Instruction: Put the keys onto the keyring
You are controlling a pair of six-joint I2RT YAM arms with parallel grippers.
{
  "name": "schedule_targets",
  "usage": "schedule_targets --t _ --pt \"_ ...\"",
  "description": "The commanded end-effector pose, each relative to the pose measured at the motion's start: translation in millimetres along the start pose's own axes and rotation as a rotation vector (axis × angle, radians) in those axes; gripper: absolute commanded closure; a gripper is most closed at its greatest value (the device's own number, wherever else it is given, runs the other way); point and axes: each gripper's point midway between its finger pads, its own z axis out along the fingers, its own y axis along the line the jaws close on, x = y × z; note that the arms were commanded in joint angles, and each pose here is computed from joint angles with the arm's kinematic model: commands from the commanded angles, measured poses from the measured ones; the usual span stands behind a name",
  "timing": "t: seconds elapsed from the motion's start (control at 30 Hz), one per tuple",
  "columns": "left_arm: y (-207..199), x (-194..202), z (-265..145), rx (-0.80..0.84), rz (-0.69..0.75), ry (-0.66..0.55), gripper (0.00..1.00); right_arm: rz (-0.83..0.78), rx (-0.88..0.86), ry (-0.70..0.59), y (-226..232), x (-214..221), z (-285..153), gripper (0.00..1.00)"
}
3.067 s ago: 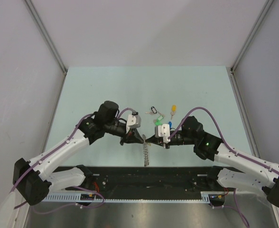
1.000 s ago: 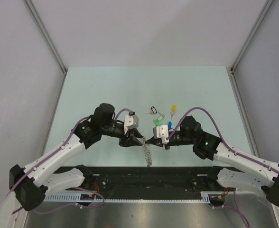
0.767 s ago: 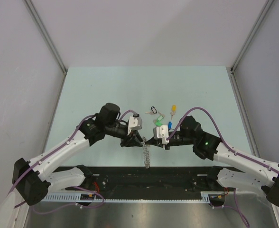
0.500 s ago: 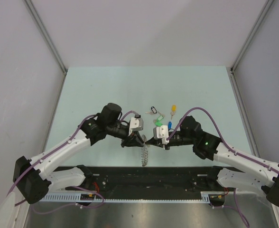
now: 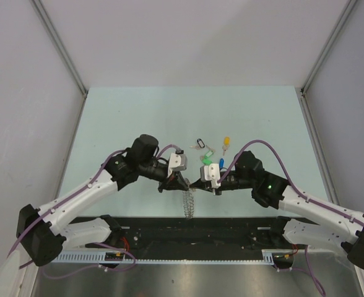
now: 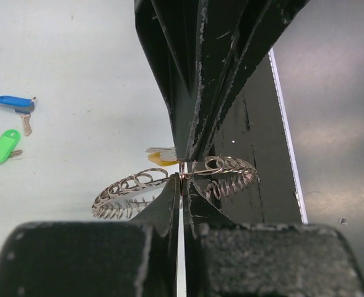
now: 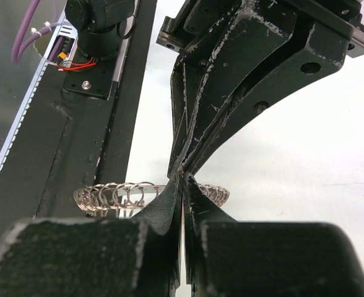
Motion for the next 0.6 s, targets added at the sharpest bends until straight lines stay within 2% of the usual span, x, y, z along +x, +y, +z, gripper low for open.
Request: schedule_targets --t 0.0,0.3,0.47,0.57 --pt "-7 -22 -8 -0.013 0.065 -0.079 1.00 -0.066 0.026 -0.065 -10 -32 -7 1.00" --pt "-2 -42 -27 -0.138 0.028 -0.244 1.00 -0.042 0.041 -0.026 -12 -23 -16 1.00" --pt "-1 -56 -29 -0.154 0.001 -0.357 1.00 -0.044 0.034 -0.029 -12 -23 -15 1.00" --pt "0 -60 -29 -0.158 -0.004 -0.383 1.00 -0.041 0.032 -0.029 -12 -22 -14 1.00"
